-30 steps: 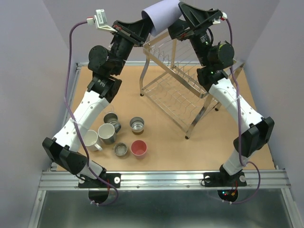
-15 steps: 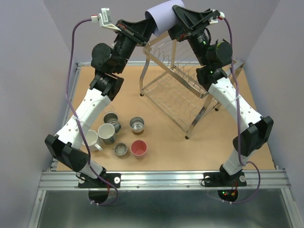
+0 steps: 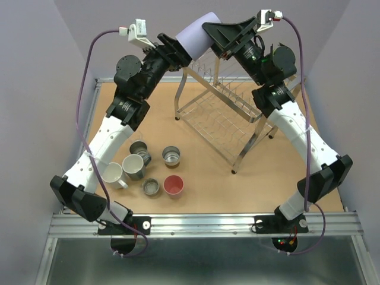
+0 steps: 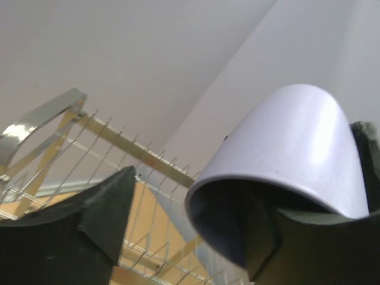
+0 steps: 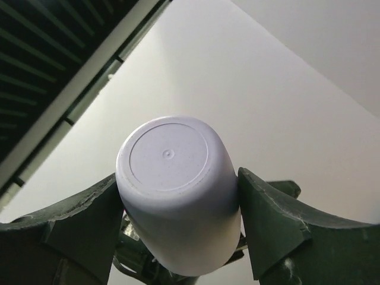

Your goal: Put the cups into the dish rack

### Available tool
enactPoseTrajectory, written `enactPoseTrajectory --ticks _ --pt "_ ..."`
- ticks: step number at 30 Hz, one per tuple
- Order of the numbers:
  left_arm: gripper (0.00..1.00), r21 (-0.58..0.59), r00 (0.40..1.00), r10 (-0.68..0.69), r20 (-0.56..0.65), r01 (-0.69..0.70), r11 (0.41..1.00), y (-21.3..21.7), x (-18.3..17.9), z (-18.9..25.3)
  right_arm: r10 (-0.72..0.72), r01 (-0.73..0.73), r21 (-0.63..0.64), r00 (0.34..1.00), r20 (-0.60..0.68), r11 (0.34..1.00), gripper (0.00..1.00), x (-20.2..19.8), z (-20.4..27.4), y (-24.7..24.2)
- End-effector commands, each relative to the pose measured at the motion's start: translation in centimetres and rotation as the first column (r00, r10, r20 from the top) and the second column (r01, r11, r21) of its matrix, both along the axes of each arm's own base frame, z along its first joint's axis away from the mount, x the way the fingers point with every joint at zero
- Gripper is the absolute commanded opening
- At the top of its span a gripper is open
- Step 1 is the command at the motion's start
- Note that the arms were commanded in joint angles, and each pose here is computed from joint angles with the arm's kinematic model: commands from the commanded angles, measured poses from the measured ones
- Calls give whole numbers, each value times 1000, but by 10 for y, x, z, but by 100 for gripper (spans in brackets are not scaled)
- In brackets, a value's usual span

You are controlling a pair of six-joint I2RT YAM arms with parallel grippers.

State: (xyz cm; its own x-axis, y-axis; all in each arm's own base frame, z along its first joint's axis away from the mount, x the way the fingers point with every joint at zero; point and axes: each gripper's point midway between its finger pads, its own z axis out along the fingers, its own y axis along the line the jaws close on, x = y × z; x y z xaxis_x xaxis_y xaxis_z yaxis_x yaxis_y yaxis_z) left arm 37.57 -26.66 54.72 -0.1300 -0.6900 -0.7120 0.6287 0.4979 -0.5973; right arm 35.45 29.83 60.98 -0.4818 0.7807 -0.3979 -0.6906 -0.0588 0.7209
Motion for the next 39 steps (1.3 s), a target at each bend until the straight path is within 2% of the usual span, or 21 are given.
enactPoseTrajectory --ticks 1,4,11,14,15,17,18,19,20,23,30,36,39 --pt "85 98 995 95 -44 -90 991 37 -6 -21 -160 170 -42 971 175 985 0 -27 40 -36" --pt "95 128 987 150 -60 -141 982 59 -9 -32 -298 316 -89 939 174 945 0 -3 40 -61" --pt "99 258 950 275 -149 -231 938 99 -22 -80 -461 484 -141 871 169 864 0 36 31 -98" --pt "99 350 927 345 -150 -276 895 113 -25 -92 -538 566 -287 824 177 773 0 70 3 -99" --pt "99 402 909 376 -183 -280 872 119 -25 -107 -561 602 -339 798 219 723 0 74 1 -102" --pt "99 467 888 410 -208 -279 839 126 -24 -123 -592 628 -400 773 226 667 0 88 -11 -106" --pt "99 519 868 438 -234 -270 811 132 -26 -139 -598 612 -475 775 202 633 0 107 -37 -102" --pt "99 545 858 449 -248 -260 797 134 -26 -149 -607 638 -484 756 246 599 0 108 -29 -104" --pt "99 576 842 469 -267 -251 778 138 -29 -161 -603 621 -560 757 250 548 0 124 -54 -101" --pt "99 602 826 484 -287 -238 762 144 -37 -177 -621 641 -602 730 287 475 0 132 -56 -96" --pt "98 619 814 487 -317 -211 757 149 -50 -199 -617 618 -749 693 373 241 0 164 -119 -77" --pt "97 640 811 484 -328 -187 746 150 -54 -204 -622 585 -801 678 392 132 0 186 -159 -79" --pt "96 652 803 493 -334 -181 736 152 -56 -209 -631 580 -807 670 392 114 0 192 -167 -79"
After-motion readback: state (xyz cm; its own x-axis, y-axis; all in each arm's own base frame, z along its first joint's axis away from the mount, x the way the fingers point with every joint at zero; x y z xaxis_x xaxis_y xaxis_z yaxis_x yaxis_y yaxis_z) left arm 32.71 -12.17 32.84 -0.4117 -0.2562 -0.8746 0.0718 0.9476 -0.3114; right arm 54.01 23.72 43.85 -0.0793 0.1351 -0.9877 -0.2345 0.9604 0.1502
